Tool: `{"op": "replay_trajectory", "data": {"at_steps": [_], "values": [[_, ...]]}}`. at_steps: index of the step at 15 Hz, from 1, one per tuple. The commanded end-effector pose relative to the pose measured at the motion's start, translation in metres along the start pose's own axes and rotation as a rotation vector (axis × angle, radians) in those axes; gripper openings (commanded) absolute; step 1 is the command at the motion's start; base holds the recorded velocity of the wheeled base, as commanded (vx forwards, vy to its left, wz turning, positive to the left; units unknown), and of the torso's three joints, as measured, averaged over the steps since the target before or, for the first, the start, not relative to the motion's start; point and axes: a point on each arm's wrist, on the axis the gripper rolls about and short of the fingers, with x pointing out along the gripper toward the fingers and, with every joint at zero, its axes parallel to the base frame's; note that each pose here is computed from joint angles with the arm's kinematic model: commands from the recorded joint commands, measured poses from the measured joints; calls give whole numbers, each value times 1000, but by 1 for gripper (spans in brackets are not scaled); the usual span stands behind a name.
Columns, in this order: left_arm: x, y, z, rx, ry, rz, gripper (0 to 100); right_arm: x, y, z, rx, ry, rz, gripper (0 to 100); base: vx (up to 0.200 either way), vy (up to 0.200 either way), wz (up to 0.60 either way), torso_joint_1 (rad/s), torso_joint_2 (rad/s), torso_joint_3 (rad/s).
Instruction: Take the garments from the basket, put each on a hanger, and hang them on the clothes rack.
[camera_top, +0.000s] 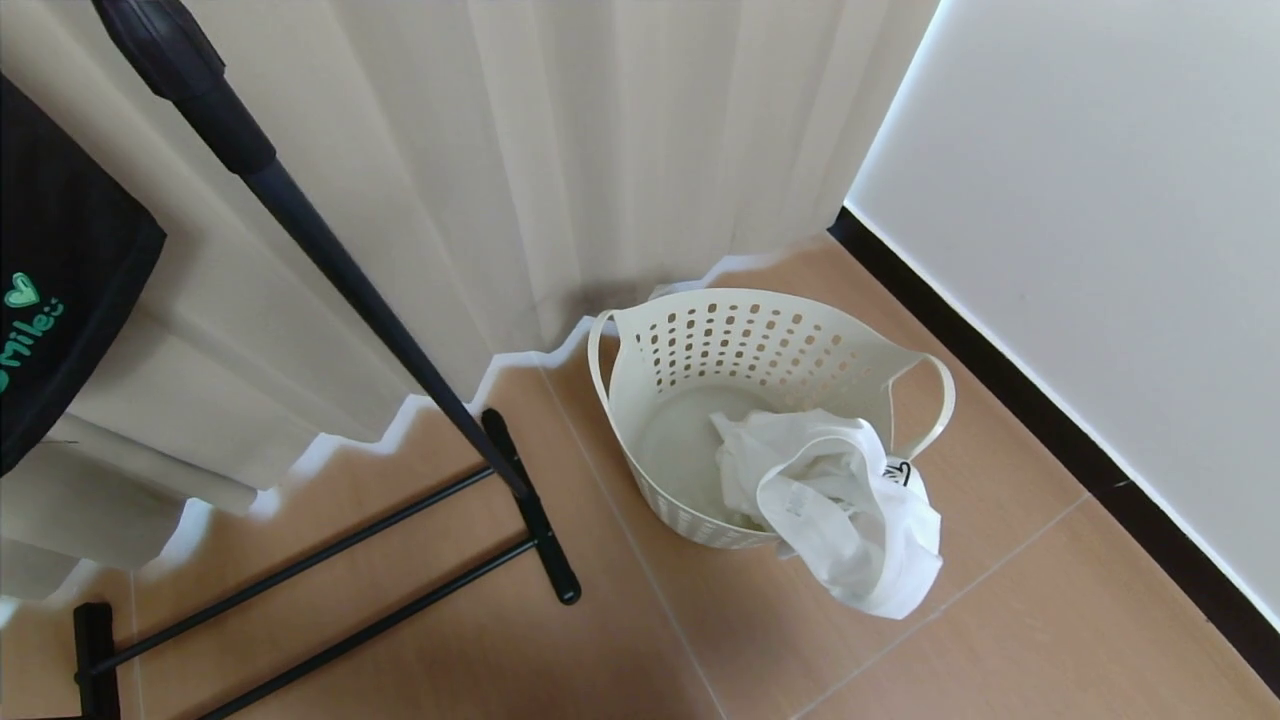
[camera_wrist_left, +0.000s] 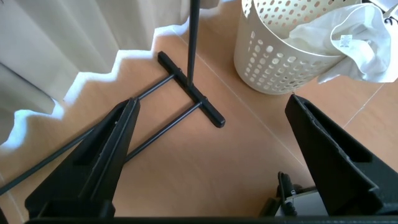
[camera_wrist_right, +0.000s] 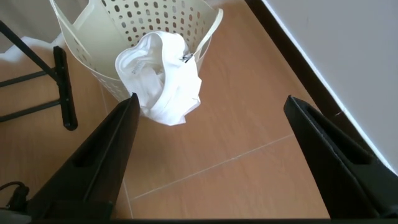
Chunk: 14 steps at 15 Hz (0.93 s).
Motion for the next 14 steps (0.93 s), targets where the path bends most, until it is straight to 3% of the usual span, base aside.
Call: {"op": "replay_trajectory", "data": {"at_steps": [1, 4, 5, 6, 7, 10, 11, 12, 14], "values": [[0, 0, 0, -1, 1, 0, 100, 0, 0, 0, -1, 4, 1, 100, 0, 0, 0, -2, -2, -168], [0, 0, 0, -2, 1, 0, 100, 3, 0, 0, 1, 44, 1, 100, 0, 0, 0, 1, 1, -191], [0, 0, 0, -4, 1, 0, 100, 11, -1, 1, 4, 158, 0, 100, 0, 0, 0, 2, 7, -188], [0, 0, 0, -4, 1, 0, 100, 21, -2, 3, -46, 259, 17, 100, 0, 0, 0, 7, -2, -129], [0, 0, 0, -4, 1, 0, 100, 33, -3, 9, -115, 344, 36, 100, 0, 0, 0, 2, 7, -66], [0, 0, 0, -4, 1, 0, 100, 81, -6, 52, -152, 406, 74, 100, 0, 0, 0, 0, 0, 0], [0, 0, 0, -4, 1, 0, 100, 95, -5, 56, -204, 443, 128, 100, 0, 0, 0, 0, 0, 0], [0, 0, 0, -4, 1, 0, 100, 115, 1, 60, -356, 488, 237, 100, 0, 0, 0, 0, 0, 0], [0, 0, 0, -4, 1, 0, 100, 138, 7, 63, -603, 537, 314, 100, 0, 0, 0, 0, 0, 0]]}}
